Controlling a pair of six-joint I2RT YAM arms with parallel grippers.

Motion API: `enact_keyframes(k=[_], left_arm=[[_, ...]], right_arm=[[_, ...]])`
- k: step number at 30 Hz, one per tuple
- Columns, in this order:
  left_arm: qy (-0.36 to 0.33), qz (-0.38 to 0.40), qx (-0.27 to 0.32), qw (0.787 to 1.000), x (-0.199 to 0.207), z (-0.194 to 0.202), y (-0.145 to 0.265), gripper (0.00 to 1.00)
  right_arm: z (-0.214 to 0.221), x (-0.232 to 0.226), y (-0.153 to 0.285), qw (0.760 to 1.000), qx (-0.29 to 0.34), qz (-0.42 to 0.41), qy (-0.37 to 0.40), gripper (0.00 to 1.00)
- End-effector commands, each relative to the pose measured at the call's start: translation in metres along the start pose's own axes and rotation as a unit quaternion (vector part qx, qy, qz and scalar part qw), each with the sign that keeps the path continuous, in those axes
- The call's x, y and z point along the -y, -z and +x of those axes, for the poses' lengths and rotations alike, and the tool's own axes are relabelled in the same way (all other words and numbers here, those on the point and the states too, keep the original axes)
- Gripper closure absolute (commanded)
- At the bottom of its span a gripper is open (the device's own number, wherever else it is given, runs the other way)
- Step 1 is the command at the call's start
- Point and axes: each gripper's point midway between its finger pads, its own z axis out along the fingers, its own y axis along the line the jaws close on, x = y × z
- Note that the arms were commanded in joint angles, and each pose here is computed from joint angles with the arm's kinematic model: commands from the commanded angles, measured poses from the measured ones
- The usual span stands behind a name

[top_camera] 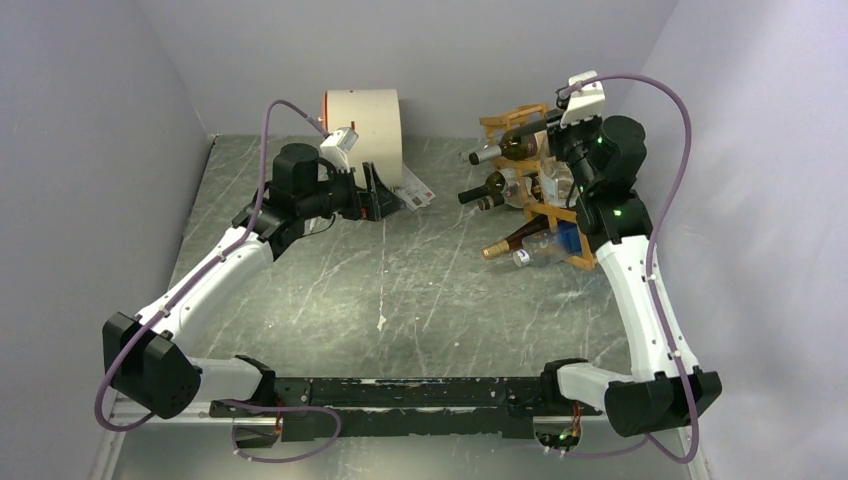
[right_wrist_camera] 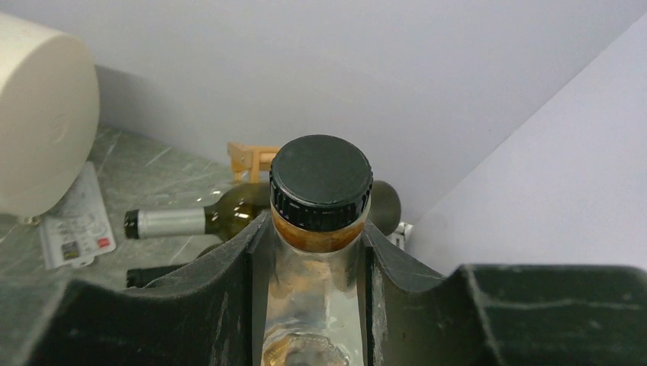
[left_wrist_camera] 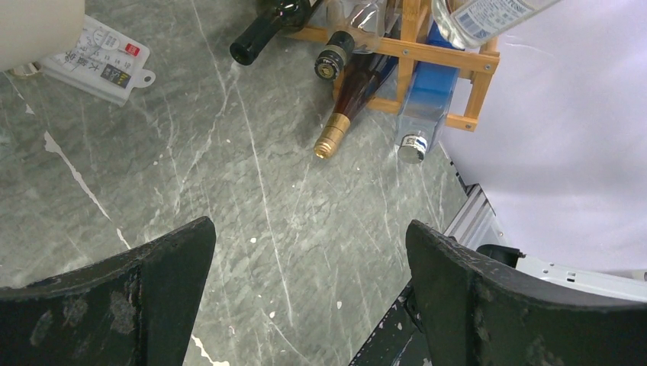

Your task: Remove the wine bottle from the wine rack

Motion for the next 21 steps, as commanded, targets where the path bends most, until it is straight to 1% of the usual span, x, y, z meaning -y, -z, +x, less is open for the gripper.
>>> enact_keyframes(k=[1, 4, 12, 16, 21], left_arm=[[-0.001, 0.000, 0.007, 1.000, -0.002, -0.002, 0.001, 0.02], [0.001, -0.005, 0.006, 1.000, -0.004, -0.002, 0.000, 0.02], [0.001, -0.024, 0.013, 1.000, -0.010, -0.004, 0.002, 0.01], [-0.013, -0.064, 0.036, 0.997, -0.017, -0.013, 0.015, 0.01], [-0.035, -0.134, 0.080, 0.987, -0.031, -0.026, 0.045, 0.01]], right_arm=[[-0.084, 0.020, 0.036, 0.993, 0.115, 0.007, 0.010, 1.00], [-0.084, 0.014, 0.042, 0.994, 0.107, -0.013, 0.015, 1.00], [-0.107, -0.019, 0.059, 0.986, 0.129, -0.109, -0.010, 1.00], [-0.118, -0.044, 0.063, 0.975, 0.145, -0.164, -0.032, 1.00], [-0.134, -0.089, 0.070, 0.957, 0.162, -0.234, -0.057, 1.00]])
